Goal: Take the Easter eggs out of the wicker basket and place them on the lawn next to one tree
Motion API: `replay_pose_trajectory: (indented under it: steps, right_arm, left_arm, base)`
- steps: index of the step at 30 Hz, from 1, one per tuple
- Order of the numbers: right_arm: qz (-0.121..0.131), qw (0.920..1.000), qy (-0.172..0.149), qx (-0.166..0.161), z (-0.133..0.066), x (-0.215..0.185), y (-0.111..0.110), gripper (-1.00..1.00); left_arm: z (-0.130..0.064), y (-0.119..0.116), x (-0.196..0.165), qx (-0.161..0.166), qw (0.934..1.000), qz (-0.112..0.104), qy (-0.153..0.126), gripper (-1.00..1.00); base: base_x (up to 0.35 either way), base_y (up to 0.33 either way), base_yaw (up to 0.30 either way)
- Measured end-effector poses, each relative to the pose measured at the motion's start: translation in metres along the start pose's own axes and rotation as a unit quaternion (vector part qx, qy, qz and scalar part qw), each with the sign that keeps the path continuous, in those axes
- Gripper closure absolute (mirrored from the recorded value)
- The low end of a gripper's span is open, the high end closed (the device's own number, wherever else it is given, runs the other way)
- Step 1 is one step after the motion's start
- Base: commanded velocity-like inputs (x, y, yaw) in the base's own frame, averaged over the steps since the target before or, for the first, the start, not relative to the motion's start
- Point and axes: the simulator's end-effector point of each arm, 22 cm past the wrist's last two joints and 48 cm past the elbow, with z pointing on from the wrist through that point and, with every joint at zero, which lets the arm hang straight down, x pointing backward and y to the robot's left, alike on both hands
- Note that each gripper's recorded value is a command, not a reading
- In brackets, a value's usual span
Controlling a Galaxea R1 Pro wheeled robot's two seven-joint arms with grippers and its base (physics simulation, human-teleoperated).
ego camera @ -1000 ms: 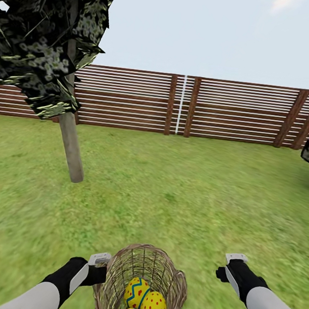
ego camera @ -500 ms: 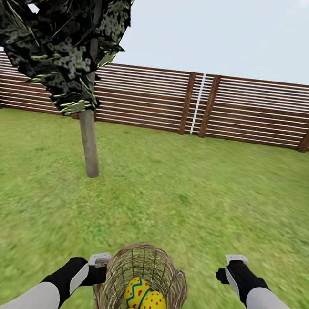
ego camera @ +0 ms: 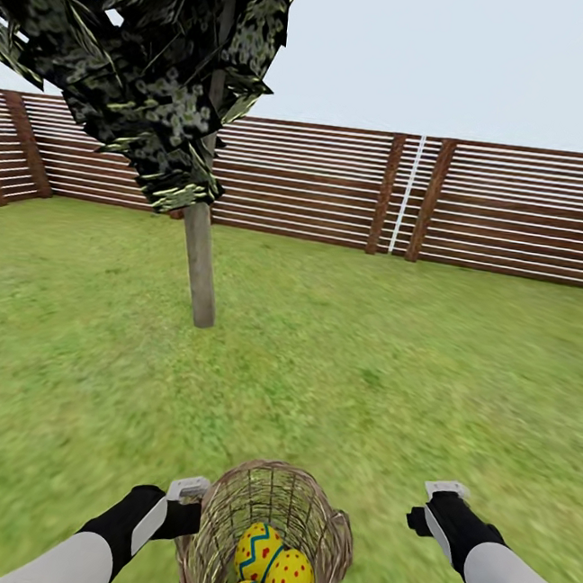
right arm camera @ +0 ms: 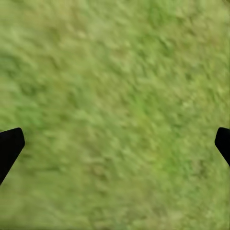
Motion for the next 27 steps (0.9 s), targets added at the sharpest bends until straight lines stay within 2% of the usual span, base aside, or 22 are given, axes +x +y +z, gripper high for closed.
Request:
replay_pose_trajectory:
  steps: [18, 20, 27]
  right_arm:
    - [-0.003, 1.0000, 0.008, 0.004, 0.0069, 0.0065, 0.0008, -1.00]
    - [-0.003, 1.0000, 0.008, 0.004, 0.0069, 0.0067, 0.0013, -1.00]
    - [-0.004, 0.9999, 0.009, 0.006, 0.0068, 0.0069, 0.0008, -1.00]
  left_arm:
    - [0.0068, 0.0029, 0.0078, -0.002, 0.9999, -0.001, 0.010, 1.00]
    - [0.0067, 0.0021, 0.0072, 0.000, 0.9999, -0.006, 0.009, 1.00]
    - [0.0068, 0.0028, 0.0077, -0.002, 0.9999, -0.002, 0.010, 1.00]
  base:
    - [0.000, 0.000, 0.201]
    - [0.000, 0.000, 0.272]
    - [0.000, 0.000, 0.292]
